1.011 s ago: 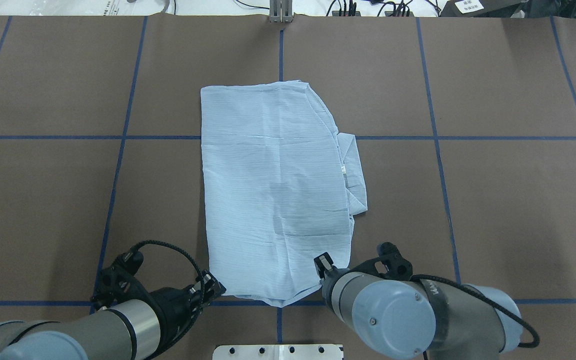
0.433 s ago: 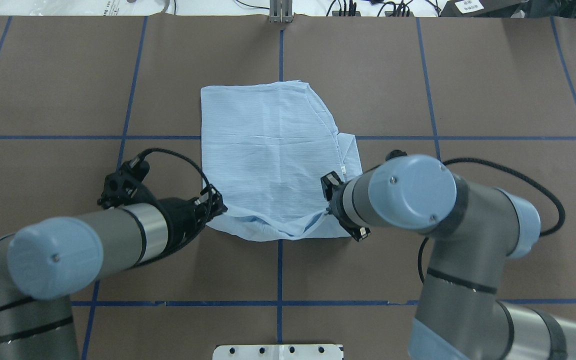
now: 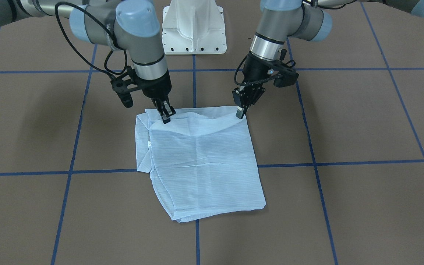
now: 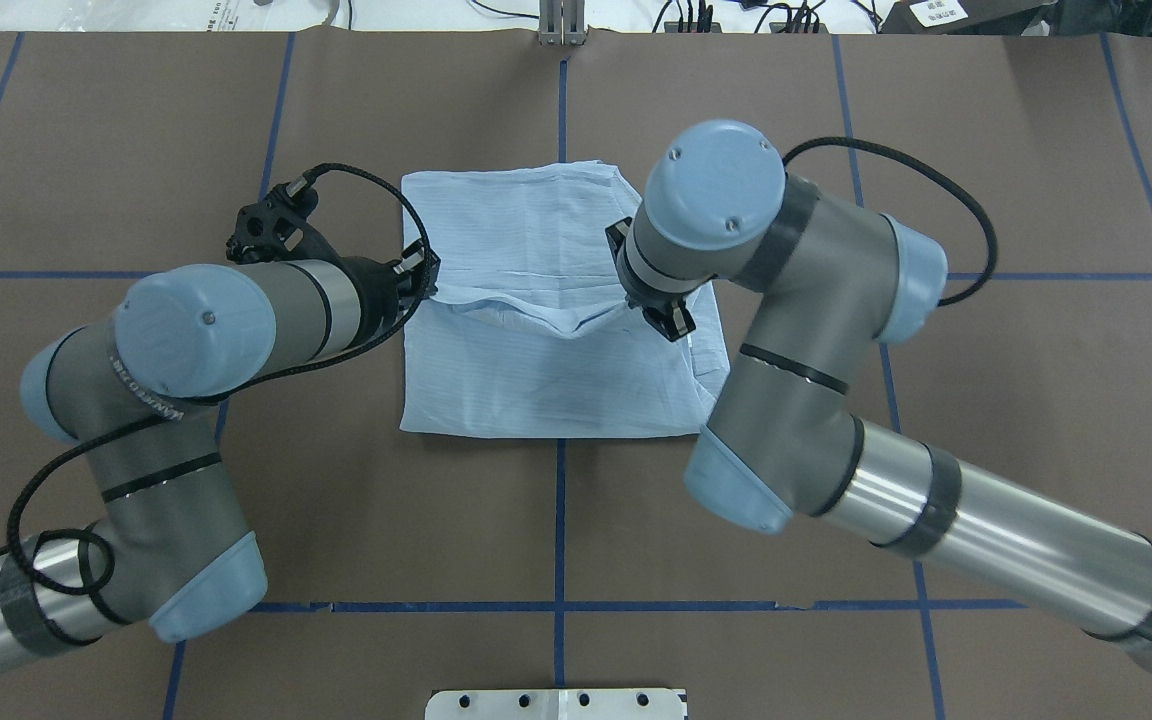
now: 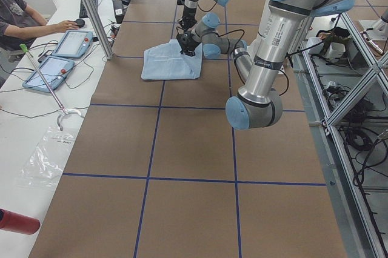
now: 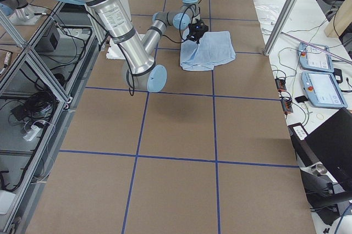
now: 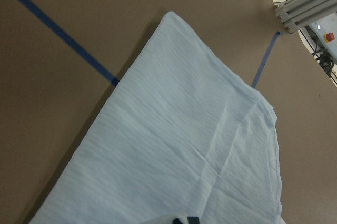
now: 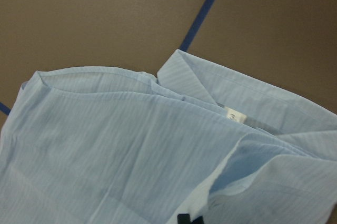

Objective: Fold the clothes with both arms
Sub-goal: 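Lift the near edge with both grippers and fold it away from the robot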

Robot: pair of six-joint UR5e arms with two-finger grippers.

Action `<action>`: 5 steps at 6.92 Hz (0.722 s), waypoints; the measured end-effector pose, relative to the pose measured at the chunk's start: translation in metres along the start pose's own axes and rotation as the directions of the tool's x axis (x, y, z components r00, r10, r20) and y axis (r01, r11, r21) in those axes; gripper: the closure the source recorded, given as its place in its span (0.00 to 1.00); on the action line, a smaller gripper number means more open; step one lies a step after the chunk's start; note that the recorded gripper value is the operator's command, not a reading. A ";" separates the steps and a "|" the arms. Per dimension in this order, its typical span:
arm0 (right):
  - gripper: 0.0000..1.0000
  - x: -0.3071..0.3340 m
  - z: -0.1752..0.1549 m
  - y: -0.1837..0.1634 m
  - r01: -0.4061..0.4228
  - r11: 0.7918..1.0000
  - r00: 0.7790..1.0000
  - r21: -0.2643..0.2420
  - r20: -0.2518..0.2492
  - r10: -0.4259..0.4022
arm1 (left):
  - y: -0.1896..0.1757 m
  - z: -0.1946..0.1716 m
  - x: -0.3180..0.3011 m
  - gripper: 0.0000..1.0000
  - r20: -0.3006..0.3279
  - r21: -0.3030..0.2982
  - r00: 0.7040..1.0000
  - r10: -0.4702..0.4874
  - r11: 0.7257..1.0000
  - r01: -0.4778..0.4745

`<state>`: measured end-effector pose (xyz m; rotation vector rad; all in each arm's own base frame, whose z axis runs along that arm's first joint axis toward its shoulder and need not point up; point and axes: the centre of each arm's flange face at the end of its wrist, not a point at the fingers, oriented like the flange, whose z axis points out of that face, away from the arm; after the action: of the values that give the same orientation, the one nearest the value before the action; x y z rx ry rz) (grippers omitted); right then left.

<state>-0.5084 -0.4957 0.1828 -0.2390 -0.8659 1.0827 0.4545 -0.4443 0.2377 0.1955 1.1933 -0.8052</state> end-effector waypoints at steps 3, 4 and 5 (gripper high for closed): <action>1.00 -0.091 0.051 -0.039 0.014 1.000 1.000 0.010 -0.010 -0.014 | -0.051 0.068 0.009 1.00 0.003 0.074 1.000 0.019 0.997 -0.019; 1.00 -0.112 0.062 -0.053 0.019 1.000 1.000 0.005 -0.009 -0.018 | -0.069 0.090 0.009 1.00 -0.005 0.094 1.000 0.018 0.995 -0.018; 1.00 -0.128 0.067 -0.062 0.027 1.000 1.000 0.008 -0.011 -0.027 | -0.083 0.109 0.009 1.00 -0.010 0.108 1.000 0.020 0.994 -0.018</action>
<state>-0.5387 -0.6492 0.1981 -0.2250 -0.8526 1.0587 0.4835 -0.5656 0.2944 0.3002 1.1574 -0.8537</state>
